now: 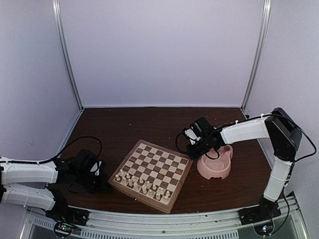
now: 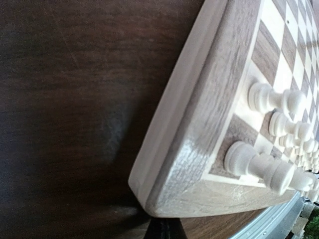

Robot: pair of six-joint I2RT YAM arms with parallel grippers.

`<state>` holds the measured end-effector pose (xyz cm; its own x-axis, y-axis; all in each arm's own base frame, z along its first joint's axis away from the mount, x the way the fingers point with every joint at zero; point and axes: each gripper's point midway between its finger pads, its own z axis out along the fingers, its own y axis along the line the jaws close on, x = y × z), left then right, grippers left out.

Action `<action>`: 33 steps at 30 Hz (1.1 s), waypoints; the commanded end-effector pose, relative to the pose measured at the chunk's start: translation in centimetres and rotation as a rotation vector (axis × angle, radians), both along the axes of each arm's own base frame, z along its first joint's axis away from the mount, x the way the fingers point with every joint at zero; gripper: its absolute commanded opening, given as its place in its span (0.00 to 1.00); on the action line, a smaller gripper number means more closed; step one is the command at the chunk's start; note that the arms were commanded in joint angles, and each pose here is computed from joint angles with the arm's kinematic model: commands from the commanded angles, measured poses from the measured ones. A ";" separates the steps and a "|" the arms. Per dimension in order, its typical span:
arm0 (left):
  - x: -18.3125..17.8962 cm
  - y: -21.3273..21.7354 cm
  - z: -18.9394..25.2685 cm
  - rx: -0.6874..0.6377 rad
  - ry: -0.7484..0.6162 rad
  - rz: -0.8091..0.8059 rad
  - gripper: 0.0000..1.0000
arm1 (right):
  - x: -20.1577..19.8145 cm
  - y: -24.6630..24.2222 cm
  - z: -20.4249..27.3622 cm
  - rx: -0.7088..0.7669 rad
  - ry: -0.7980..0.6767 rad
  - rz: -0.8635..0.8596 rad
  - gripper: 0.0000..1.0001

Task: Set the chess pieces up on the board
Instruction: Adjust the chessboard at the center of the board.

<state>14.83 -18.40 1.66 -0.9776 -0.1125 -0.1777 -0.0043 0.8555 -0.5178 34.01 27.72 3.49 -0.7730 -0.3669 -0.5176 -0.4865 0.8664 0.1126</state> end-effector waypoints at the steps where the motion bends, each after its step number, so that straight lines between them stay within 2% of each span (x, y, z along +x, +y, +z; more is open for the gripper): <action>1: 2.2 -0.5 1.2 0.008 -0.067 0.049 0.00 | -0.1 0.5 -0.4 -0.037 0.014 0.026 0.00; 11: 4.7 -0.9 -0.2 -0.039 -0.069 0.155 0.00 | -2.1 1.9 -0.1 0.057 0.071 0.048 0.00; 20: 9.9 -0.8 0.2 -0.120 -0.068 0.262 0.00 | -3.4 3.0 -1.6 0.125 0.190 0.030 0.00; 33: 16.9 -3.9 -1.1 -0.138 -0.039 0.217 0.00 | -5.0 5.1 -2.0 0.134 0.196 0.071 0.00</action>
<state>30.76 -20.42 1.57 -0.8937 -0.4039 -0.1952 -0.2074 0.7579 -0.6185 31.65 29.50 2.16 -0.8511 -0.3059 -0.4267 -0.4389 0.8606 0.2583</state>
